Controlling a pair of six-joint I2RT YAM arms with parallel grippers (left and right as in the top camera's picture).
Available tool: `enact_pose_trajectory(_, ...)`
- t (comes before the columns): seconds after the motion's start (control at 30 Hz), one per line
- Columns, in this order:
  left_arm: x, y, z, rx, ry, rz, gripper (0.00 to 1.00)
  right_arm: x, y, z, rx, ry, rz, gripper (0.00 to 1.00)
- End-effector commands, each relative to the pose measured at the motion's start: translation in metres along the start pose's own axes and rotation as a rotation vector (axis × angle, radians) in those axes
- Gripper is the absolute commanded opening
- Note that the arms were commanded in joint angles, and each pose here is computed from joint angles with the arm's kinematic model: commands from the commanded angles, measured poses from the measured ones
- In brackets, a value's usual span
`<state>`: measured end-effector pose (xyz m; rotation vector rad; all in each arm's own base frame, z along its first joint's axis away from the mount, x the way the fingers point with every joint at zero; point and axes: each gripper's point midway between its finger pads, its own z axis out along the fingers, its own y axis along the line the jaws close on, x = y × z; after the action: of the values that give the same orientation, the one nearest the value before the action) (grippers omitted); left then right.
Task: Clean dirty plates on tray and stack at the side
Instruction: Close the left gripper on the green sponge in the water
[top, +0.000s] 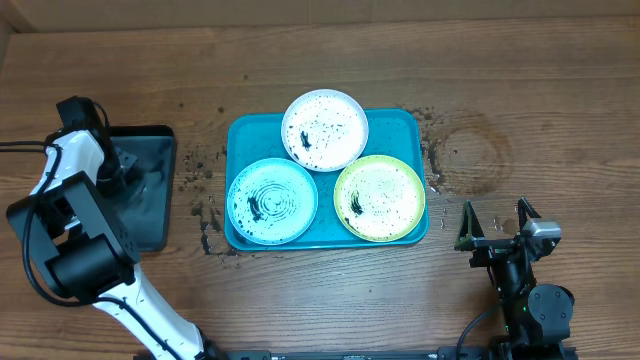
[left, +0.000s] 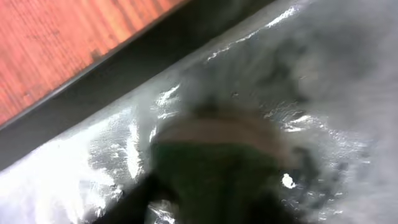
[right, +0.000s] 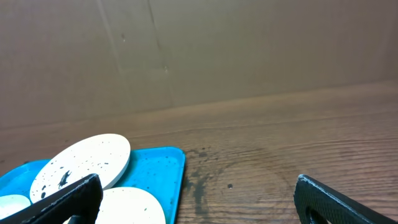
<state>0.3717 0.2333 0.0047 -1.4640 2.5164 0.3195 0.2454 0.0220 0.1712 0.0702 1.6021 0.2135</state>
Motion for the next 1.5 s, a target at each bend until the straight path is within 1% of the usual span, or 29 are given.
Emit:
enact_pose_trajectory(0.0,0.026,-0.01,0.004,0.059,0.126,0.02,1.0,0.002,-0.001,0.0,0.002,-0.005,-0.004,1.0)
enact_pose_trajectory(0.17,0.058,-0.023,-0.004,0.163,0.286,0.02,1.0,0.002,-0.001,0.0,0.003,-0.005,-0.004,1.0)
enact_pose_trajectory(0.2,0.061,-0.025,-0.005,0.174,0.305,0.019,0.96,0.002,-0.001,0.0,0.002,-0.005,-0.004,1.0)
enact_pose_trajectory(0.23,0.063,-0.024,-0.006,0.174,0.315,0.019,0.87,0.002,-0.001,0.0,0.003,-0.005,-0.004,1.0)
enact_pose_trajectory(0.27,0.064,-0.024,-0.006,0.171,0.318,0.019,0.73,0.002,-0.001,0.0,0.002,-0.005,-0.004,1.0)
enact_pose_trajectory(0.4,0.063,-0.022,-0.005,0.161,0.31,0.02,0.36,0.002,-0.001,0.0,0.003,-0.005,-0.004,1.0)
enact_pose_trajectory(0.43,0.062,-0.021,-0.005,0.155,0.305,0.021,0.29,0.002,-0.001,0.0,0.003,-0.005,-0.004,1.0)
enact_pose_trajectory(0.5,0.06,-0.019,-0.004,0.144,0.293,0.022,0.19,0.002,-0.001,0.0,0.003,-0.005,-0.004,1.0)
enact_pose_trajectory(0.53,0.058,-0.018,-0.004,0.133,0.285,0.023,0.1,0.002,-0.001,0.0,0.003,-0.005,-0.004,1.0)
enact_pose_trajectory(0.57,0.057,-0.015,-0.003,0.119,0.275,0.024,0.04,0.002,-0.001,0.0,0.003,-0.005,-0.004,1.0)
enact_pose_trajectory(0.63,0.053,-0.01,-0.001,0.087,0.255,0.028,0.04,0.002,-0.001,0.0,0.002,-0.005,-0.004,1.0)
enact_pose_trajectory(0.67,0.052,-0.008,-0.001,0.075,0.247,0.029,0.04,0.002,-0.001,0.0,0.002,-0.005,-0.004,1.0)
enact_pose_trajectory(0.7,0.051,-0.006,0.0,0.065,0.239,0.03,0.09,0.002,-0.001,0.0,0.002,-0.005,-0.004,1.0)
enact_pose_trajectory(0.73,0.048,-0.004,0.0,0.052,0.227,0.031,0.25,0.002,-0.001,0.0,0.002,-0.005,-0.004,1.0)
enact_pose_trajectory(0.8,0.04,-0.003,0.002,0.036,0.188,0.029,0.84,0.002,-0.001,0.0,0.003,-0.005,-0.004,1.0)
enact_pose_trajectory(0.83,0.035,-0.002,0.003,0.029,0.162,0.028,0.98,0.002,-0.001,0.0,0.002,-0.005,-0.004,1.0)
enact_pose_trajectory(0.87,0.029,-0.001,0.004,0.02,0.134,0.026,1.0,0.002,-0.001,0.0,0.002,-0.005,-0.004,1.0)
enact_pose_trajectory(0.97,0.005,0.002,0.006,-0.021,0.021,0.013,1.0,0.002,-0.001,0.0,0.003,-0.005,-0.004,1.0)
enact_pose_trajectory(1.1,-0.006,0.0,0.006,-0.02,-0.025,0.004,1.0,0.002,-0.001,0.0,0.003,-0.005,-0.004,1.0)
enact_pose_trajectory(1.13,-0.006,0.0,0.006,-0.019,-0.026,0.004,0.95,0.002,-0.001,0.0,0.003,-0.005,-0.004,1.0)
enact_pose_trajectory(1.2,-0.004,0.001,0.006,-0.023,-0.02,0.006,0.76,0.002,-0.001,0.0,0.003,-0.005,-0.004,1.0)
enact_pose_trajectory(1.23,-0.003,0.002,0.006,-0.027,-0.015,0.008,0.64,0.002,-0.001,0.0,0.003,-0.005,-0.004,1.0)
enact_pose_trajectory(1.27,-0.001,0.003,0.006,-0.031,-0.008,0.01,0.46,0.002,-0.001,0.0,0.003,-0.005,-0.004,1.0)
enact_pose_trajectory(1.3,-0.002,0.004,0.006,-0.033,-0.008,0.01,0.36,0.002,-0.001,0.0,0.002,-0.005,-0.004,1.0)
enact_pose_trajectory(1.43,-0.002,0.004,0.006,-0.036,-0.009,0.07,0.04,0.002,-0.001,0.0,0.002,-0.005,-0.004,1.0)
enact_pose_trajectory(1.47,0.0,0.005,0.006,-0.039,-0.002,0.091,0.04,0.002,-0.001,0.0,0.002,-0.005,-0.004,1.0)
